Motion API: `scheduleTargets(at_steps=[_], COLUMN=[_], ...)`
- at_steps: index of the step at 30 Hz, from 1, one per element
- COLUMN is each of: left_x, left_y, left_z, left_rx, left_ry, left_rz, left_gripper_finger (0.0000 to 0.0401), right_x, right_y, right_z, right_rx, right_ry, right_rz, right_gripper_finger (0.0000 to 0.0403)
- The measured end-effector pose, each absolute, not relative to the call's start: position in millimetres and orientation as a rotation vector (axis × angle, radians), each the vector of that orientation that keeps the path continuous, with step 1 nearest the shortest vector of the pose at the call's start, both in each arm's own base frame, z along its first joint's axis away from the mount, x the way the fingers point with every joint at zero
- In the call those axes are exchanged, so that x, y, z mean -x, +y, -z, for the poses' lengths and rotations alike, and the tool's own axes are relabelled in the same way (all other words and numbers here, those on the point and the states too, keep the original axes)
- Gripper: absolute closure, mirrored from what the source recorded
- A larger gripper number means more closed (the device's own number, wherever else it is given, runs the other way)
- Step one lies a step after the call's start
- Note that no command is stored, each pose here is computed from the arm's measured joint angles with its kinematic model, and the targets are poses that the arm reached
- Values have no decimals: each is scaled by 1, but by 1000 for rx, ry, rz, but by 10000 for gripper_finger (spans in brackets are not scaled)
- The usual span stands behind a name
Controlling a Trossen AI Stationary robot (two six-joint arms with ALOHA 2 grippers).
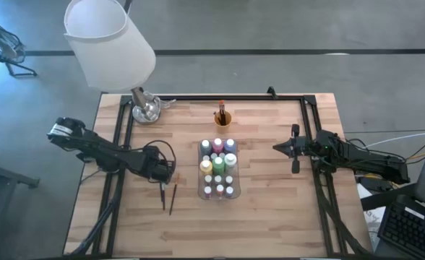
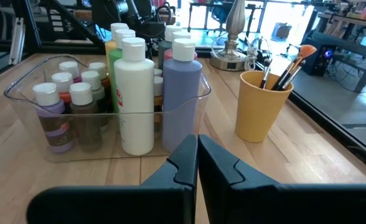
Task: Pick & Place Paint Supplies
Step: Put the orange paintbrush into the yellow cup
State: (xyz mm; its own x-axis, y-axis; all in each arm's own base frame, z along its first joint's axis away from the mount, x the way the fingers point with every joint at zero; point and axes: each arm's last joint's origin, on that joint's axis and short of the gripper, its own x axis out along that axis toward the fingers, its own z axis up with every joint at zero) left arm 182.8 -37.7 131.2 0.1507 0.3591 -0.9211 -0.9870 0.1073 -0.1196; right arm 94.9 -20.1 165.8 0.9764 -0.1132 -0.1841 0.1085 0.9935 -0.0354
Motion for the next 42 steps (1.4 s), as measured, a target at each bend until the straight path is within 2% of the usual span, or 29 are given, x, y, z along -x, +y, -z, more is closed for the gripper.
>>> scheduleTargets(at_steps=[11, 27, 42], left_x=[-183, -183, -183], left_y=[-38, -38, -38], left_z=[-131, -131, -131], left_rx=[935, 941, 944], left_ry=[880, 882, 899], left_rz=[-1202, -1200, -1193], left_gripper_finger=[214, 301, 307], right_x=[-95, -95, -95], right_y=[-20, -20, -20], right_z=[-166, -166, -166], right_rx=[25, 25, 25], right_ry=[187, 187, 187], right_rz=[112, 112, 112], right_gripper_finger=[394, 394, 394])
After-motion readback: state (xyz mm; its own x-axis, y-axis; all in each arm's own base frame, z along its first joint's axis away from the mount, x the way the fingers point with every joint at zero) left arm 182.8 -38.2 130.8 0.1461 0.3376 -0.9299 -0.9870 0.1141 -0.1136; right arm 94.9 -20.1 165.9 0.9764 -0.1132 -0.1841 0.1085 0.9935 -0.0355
